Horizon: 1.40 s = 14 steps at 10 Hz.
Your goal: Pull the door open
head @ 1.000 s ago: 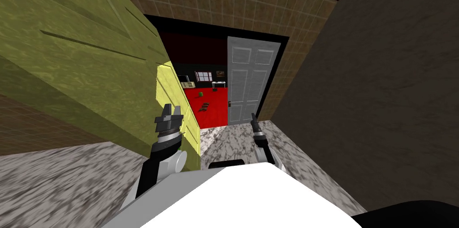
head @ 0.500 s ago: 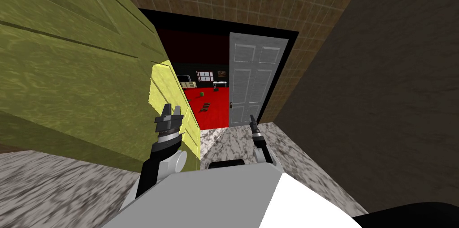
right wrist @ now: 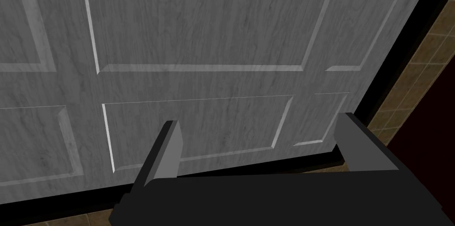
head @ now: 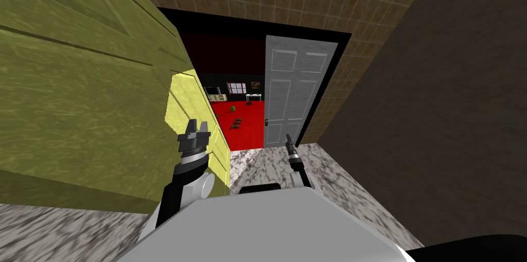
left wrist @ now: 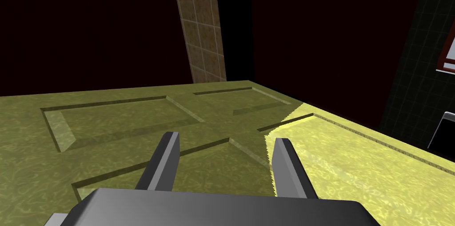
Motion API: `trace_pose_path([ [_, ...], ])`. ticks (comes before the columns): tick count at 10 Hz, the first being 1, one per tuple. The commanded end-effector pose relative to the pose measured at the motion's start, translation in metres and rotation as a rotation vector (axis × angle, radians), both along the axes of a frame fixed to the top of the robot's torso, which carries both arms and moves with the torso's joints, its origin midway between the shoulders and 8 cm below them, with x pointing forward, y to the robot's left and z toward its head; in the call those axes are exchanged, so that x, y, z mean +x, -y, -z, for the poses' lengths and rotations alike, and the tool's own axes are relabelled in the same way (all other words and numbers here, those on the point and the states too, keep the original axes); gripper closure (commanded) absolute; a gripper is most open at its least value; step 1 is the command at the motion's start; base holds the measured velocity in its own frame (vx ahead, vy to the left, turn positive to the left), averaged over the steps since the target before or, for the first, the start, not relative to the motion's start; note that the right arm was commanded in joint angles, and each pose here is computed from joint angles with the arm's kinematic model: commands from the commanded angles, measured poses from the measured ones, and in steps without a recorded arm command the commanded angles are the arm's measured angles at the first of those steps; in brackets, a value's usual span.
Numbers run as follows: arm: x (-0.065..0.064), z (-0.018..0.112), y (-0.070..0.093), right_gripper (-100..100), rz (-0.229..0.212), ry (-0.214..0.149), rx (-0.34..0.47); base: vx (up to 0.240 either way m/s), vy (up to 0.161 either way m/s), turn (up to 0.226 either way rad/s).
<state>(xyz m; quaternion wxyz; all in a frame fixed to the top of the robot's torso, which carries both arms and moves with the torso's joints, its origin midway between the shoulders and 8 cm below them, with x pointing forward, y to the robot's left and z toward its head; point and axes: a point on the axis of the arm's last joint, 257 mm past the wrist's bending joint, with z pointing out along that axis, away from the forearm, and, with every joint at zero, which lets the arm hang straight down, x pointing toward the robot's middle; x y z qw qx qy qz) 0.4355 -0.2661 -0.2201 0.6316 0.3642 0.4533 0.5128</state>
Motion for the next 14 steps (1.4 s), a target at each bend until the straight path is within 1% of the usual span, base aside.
trace_pose_path([
  [1,0.002,0.01,0.0,-100,-0.002,-0.02,0.01,0.101,0.001,0.044],
  [2,0.004,0.023,-0.001,-100,-0.004,-0.043,0.022,0.136,0.004,0.051],
  [12,0.007,0.084,-0.007,-100,-0.009,-0.155,0.085,0.107,0.005,0.028],
  [13,0.006,0.094,-0.009,-100,-0.01,-0.175,0.098,0.135,-0.001,0.023],
  [14,0.006,0.1,-0.01,-100,-0.01,-0.185,0.104,0.158,0.011,0.025],
])
